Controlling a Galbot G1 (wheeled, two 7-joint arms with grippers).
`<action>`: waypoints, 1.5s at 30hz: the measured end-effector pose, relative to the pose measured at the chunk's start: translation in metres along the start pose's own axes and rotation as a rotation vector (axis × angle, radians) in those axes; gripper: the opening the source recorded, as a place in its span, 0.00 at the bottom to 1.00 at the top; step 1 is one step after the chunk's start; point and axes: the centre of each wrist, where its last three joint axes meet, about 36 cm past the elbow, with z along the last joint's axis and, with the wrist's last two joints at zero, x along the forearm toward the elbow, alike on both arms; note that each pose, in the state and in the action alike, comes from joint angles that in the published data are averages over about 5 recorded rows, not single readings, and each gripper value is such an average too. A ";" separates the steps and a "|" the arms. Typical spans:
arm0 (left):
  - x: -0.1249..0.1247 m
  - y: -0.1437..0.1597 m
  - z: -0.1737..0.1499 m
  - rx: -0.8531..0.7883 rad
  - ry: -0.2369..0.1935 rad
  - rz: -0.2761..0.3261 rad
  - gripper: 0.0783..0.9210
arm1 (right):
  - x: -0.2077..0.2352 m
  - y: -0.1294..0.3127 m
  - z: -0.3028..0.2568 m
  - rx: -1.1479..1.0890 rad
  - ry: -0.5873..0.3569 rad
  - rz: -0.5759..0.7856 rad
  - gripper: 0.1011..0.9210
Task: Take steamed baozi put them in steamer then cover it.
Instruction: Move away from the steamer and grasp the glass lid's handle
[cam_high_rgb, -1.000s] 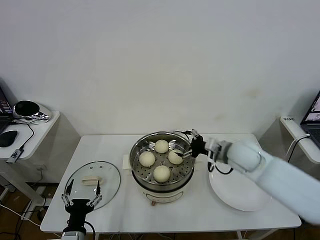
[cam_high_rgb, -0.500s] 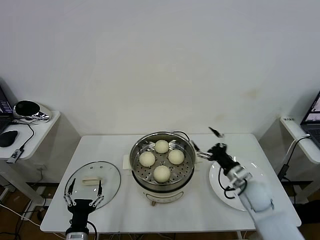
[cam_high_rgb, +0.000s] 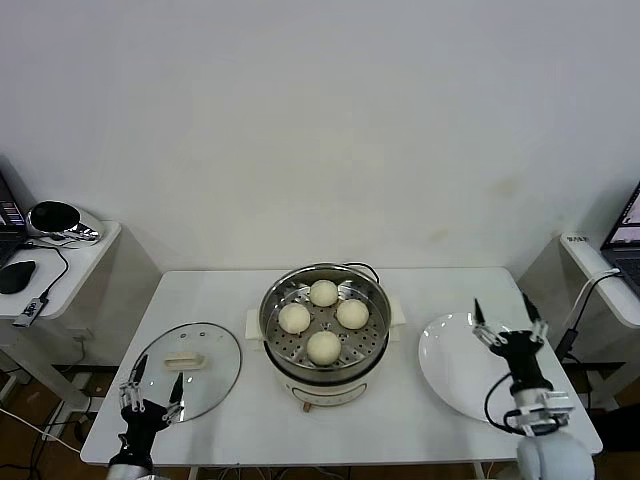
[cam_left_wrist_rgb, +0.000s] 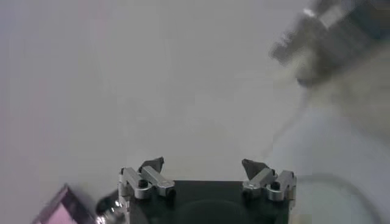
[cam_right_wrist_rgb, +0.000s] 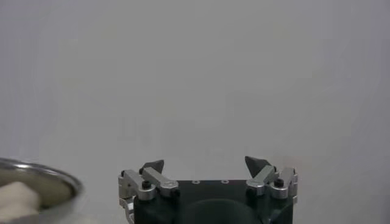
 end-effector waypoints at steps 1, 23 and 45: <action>-0.002 -0.001 0.005 -0.043 -0.004 0.015 0.88 | 0.004 -0.001 0.001 -0.005 0.009 0.018 0.88; -0.081 -0.015 0.053 -0.464 -0.028 0.131 0.88 | 0.043 -0.005 0.013 -0.049 0.112 0.171 0.88; -0.132 -0.016 0.066 -0.511 -0.012 0.157 0.87 | 0.055 -0.006 0.018 -0.033 0.150 0.166 0.88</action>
